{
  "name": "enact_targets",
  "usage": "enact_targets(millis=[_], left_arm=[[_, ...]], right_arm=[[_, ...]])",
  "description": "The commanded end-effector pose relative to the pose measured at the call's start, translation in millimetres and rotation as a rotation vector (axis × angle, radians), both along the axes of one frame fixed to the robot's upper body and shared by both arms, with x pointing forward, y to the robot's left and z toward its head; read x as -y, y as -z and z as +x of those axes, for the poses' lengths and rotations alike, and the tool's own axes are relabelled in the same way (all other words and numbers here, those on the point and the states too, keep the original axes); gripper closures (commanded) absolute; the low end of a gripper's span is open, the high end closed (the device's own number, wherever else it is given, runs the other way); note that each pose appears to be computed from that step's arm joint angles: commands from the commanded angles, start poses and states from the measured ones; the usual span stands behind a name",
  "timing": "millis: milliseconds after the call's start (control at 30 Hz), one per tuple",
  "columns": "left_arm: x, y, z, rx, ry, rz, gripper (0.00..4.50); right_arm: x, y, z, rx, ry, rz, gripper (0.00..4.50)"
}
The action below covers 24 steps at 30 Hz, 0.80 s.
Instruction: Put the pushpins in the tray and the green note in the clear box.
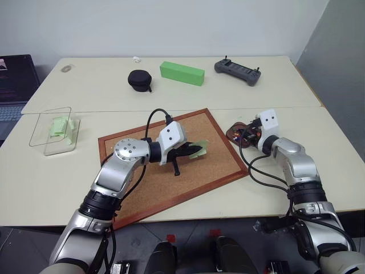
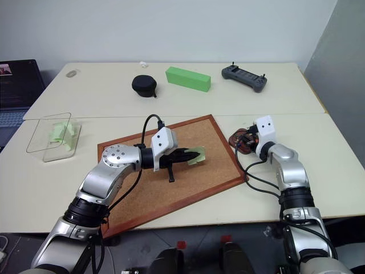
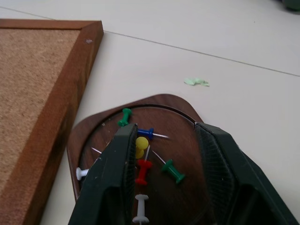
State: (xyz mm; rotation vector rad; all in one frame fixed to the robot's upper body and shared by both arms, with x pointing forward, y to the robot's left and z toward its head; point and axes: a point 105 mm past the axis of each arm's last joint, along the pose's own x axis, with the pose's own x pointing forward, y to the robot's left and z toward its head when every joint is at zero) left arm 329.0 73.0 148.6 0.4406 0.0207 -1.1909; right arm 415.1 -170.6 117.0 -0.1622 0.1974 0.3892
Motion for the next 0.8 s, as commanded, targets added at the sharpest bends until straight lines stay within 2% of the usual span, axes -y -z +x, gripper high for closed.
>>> enact_targets(millis=[33,233,467,667,733,800], left_arm=[[0,-14,0,0.052,0.003,-0.020,4.50],[1,-15,1,0.053,0.002,-0.022,4.50],[-3,-19,4,0.053,-0.013,-0.034,4.50],[-18,-28,10,0.052,-0.072,-0.056,4.50],[-29,-32,12,0.043,-0.122,-0.076,4.50],[-39,-37,11,0.035,-0.169,-0.097,4.50]], right_arm=[[1,-18,4,0.064,-0.003,-0.015,2.45],[2,-20,5,0.071,-0.001,-0.015,2.45],[-4,-42,-5,0.130,-0.073,0.030,2.45],[-23,-66,-38,0.185,-0.287,0.051,2.45],[-33,-82,-61,0.207,-0.407,0.087,2.45],[-41,-94,-80,0.220,-0.500,0.119,2.12]])
